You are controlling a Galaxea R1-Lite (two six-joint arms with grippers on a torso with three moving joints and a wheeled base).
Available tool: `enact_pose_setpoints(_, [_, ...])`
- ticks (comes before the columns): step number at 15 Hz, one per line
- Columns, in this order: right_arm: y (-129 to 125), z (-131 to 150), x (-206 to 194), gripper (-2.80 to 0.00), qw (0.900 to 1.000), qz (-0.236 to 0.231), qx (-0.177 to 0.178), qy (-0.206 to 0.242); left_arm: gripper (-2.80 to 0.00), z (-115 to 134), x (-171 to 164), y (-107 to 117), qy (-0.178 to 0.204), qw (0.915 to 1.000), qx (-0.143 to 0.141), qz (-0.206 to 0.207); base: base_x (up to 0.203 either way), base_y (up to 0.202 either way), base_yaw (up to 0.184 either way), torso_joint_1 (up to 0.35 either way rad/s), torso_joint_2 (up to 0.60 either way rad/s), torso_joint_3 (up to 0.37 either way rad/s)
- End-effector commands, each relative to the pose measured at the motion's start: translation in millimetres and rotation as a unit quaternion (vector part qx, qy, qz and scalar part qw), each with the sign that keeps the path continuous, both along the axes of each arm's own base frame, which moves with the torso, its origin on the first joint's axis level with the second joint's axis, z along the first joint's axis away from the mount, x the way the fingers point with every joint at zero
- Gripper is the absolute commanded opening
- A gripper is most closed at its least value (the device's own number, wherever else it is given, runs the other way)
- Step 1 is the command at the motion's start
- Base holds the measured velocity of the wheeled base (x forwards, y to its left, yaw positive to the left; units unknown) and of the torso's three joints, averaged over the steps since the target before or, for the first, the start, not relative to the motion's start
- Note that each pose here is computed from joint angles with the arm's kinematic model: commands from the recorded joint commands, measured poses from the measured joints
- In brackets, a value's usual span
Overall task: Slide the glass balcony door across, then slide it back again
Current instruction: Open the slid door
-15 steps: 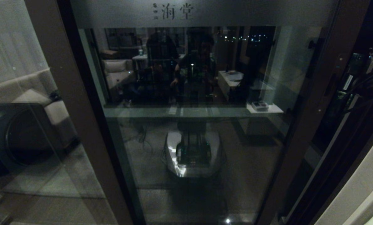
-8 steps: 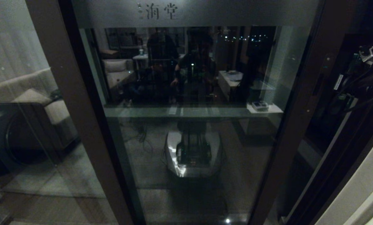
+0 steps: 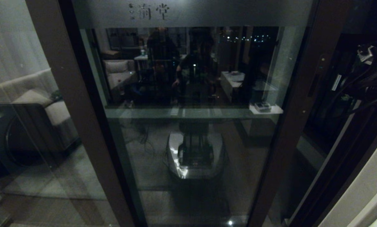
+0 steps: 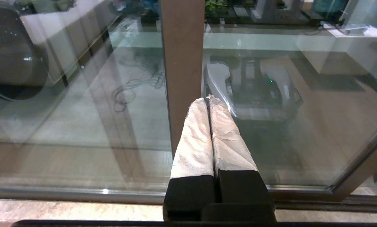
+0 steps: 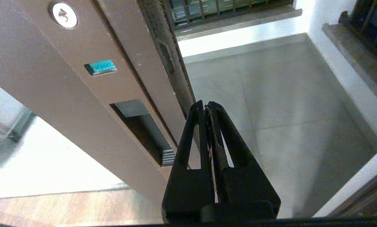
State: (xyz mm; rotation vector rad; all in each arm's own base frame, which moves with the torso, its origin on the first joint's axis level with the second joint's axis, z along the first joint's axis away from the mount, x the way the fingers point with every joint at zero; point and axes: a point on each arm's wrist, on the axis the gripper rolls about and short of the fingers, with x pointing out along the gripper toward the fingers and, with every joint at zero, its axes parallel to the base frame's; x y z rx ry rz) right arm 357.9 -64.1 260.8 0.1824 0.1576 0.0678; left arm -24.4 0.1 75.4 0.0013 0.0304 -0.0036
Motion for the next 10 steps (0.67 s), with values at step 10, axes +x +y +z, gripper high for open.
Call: enact_pose_setpoints(10, [25.8, 2.6, -3.0, -2.80, 0.999, 0.033, 0.012, -0.001, -2.80, 0.0, 0.0, 0.0, 0.000, 1.0000, 0.000, 0.000, 0.000, 0.000, 0.000, 0.000, 0.00, 0.000])
